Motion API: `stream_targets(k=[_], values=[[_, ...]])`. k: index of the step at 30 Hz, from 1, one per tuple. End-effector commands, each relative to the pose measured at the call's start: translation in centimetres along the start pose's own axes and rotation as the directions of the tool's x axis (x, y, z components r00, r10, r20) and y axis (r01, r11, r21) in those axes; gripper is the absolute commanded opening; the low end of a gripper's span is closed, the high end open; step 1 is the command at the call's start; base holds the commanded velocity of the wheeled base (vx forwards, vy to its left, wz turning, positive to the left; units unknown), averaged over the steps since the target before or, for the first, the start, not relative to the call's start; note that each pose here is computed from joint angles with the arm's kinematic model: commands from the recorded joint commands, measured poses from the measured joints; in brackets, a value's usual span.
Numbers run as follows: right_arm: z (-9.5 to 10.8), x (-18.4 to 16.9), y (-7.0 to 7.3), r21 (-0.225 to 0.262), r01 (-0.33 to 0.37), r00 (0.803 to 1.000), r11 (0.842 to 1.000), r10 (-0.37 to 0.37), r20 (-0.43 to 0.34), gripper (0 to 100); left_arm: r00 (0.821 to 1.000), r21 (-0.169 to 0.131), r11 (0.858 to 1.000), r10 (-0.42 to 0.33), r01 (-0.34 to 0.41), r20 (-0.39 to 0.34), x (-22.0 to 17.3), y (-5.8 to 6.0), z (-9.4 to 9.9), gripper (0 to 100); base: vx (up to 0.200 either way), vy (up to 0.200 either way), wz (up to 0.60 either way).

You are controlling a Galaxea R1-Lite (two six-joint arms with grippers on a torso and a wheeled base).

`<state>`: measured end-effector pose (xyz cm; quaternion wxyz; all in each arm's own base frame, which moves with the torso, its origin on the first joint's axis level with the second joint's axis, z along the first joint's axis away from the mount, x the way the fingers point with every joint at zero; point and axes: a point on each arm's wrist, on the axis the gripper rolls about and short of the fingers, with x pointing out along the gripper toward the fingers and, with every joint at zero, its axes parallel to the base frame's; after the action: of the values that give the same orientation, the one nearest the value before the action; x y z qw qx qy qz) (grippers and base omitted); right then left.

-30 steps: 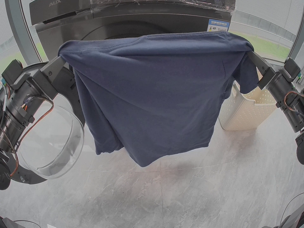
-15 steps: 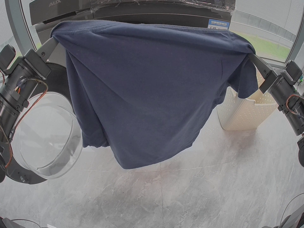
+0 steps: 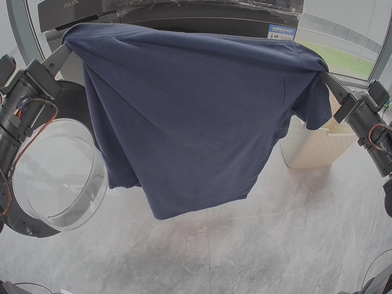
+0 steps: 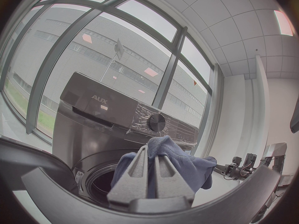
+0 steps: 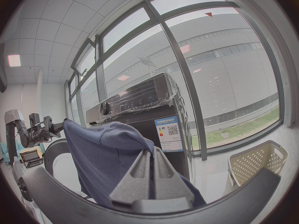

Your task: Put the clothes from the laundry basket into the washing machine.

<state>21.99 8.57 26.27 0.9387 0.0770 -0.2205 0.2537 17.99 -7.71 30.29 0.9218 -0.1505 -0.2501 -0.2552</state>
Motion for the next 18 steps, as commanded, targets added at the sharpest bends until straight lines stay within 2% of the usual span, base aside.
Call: stream_targets(k=[1,6,11,14,18], values=[[-0.1,0.0,0.1,0.002,-0.003,1.000,1.000,0.003,-0.003,0,1.000,-0.001,1.000,-0.003,0.003,0.003,-0.1,-0.1,0.1,0,0.000,0.000,0.00],[-0.2,0.0,0.0,0.001,-0.002,1.000,1.000,0.002,-0.009,0,1.000,-0.003,1.000,-0.009,0.008,-0.010,-0.1,-0.1,-0.2,0,0.000,0.000,0.00],[-1.0,-0.2,0.2,0.009,-0.007,0.999,1.000,0.008,-0.037,0,0.999,-0.026,0.999,-0.028,0.026,-0.047,-0.4,-0.7,-1.2,0,0.000,0.000,0.00],[-1.3,-0.3,0.3,0.012,-0.010,0.999,1.000,0.011,-0.049,0,0.998,-0.027,0.999,-0.028,0.027,-0.058,-0.4,-0.6,-1.4,0,0.000,0.000,0.00],[-2.7,-0.2,0.9,0.035,-0.032,0.995,0.999,0.035,-0.089,0,0.993,-0.027,1.000,-0.018,0.015,-0.117,-0.6,-0.2,-3.2,0,0.000,0.000,0.00]])
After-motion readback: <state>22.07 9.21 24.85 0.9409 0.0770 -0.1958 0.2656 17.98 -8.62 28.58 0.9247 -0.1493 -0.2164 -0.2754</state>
